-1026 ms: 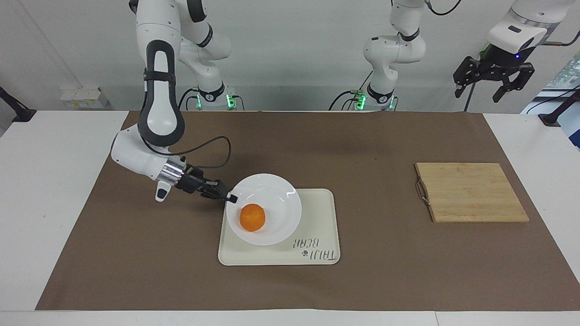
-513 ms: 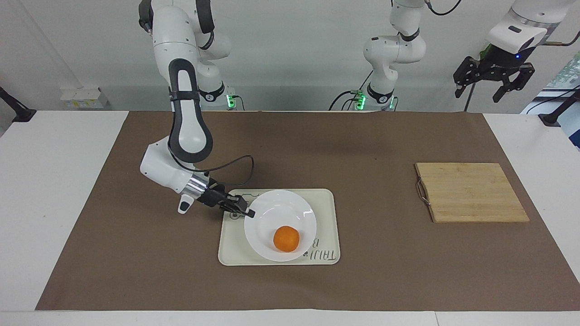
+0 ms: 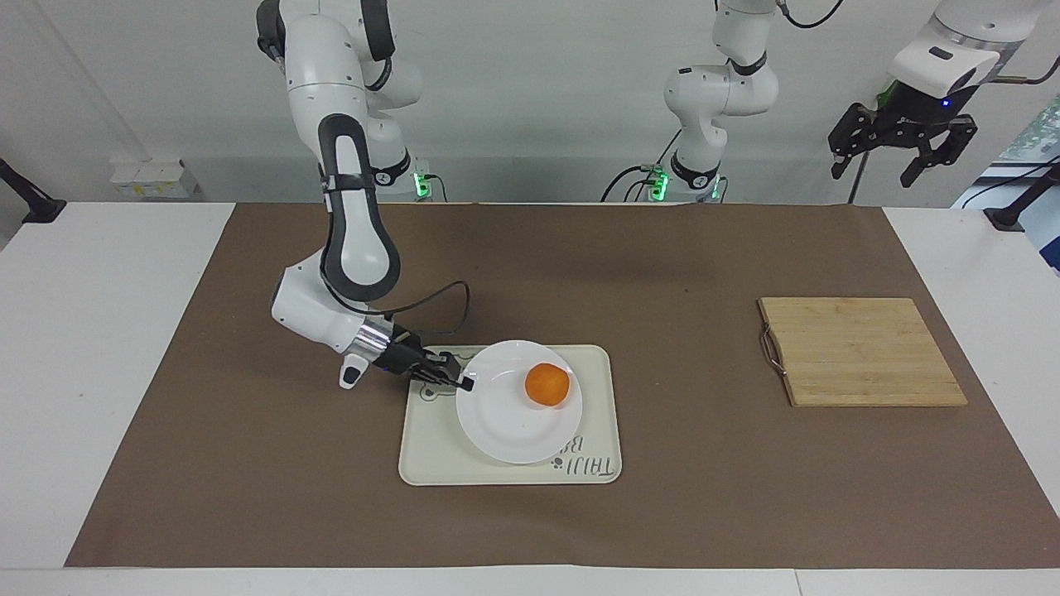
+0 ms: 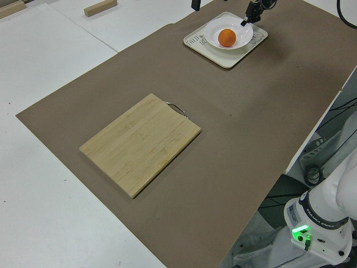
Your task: Place orange and plate with both arms
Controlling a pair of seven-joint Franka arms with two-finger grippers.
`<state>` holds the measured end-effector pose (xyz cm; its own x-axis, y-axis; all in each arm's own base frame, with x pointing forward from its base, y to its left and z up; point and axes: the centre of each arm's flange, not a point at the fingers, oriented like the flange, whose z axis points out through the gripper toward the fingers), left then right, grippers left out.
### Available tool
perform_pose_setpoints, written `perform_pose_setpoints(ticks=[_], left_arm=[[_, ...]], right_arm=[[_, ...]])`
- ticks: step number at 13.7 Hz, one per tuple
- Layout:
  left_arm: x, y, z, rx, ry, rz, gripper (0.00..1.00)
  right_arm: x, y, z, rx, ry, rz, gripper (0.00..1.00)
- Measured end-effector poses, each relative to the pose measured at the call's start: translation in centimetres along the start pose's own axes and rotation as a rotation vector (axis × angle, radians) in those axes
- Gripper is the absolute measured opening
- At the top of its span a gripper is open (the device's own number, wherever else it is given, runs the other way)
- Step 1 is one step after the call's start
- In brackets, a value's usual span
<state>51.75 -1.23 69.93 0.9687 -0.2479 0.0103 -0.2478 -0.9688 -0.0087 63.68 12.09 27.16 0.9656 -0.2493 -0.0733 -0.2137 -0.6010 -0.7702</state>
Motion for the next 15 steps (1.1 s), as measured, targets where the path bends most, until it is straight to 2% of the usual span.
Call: perform_pose_setpoints(ticks=[4, 5, 9, 12, 13, 15], left_arm=[[0.0, 0.0, 0.0, 0.0, 0.0, 0.0, 1.0], [0.0, 0.0, 0.0, 0.0, 0.0, 0.0, 1.0], [0.0, 0.0, 0.0, 0.0, 0.0, 0.0, 1.0], [0.0, 0.0, 0.0, 0.0, 0.0, 0.0, 1.0], [0.0, 0.0, 0.0, 0.0, 0.0, 0.0, 1.0], [0.0, 0.0, 0.0, 0.0, 0.0, 0.0, 1.0]], right_arm=[[-0.1, 0.2, 0.0, -0.002, -0.001, -0.002, 0.05], [-0.1, 0.4, 0.1, -0.003, -0.002, 0.0, 0.11], [-0.1, 1.2, -0.1, -0.041, 0.005, -0.024, 0.57], [0.5, 1.0, -1.4, -0.108, 0.006, -0.088, 0.93], [0.9, 0.8, -2.5, -0.149, 0.006, -0.126, 1.0], [1.7, -0.2, -5.4, -0.266, 0.01, -0.18, 1.0]])
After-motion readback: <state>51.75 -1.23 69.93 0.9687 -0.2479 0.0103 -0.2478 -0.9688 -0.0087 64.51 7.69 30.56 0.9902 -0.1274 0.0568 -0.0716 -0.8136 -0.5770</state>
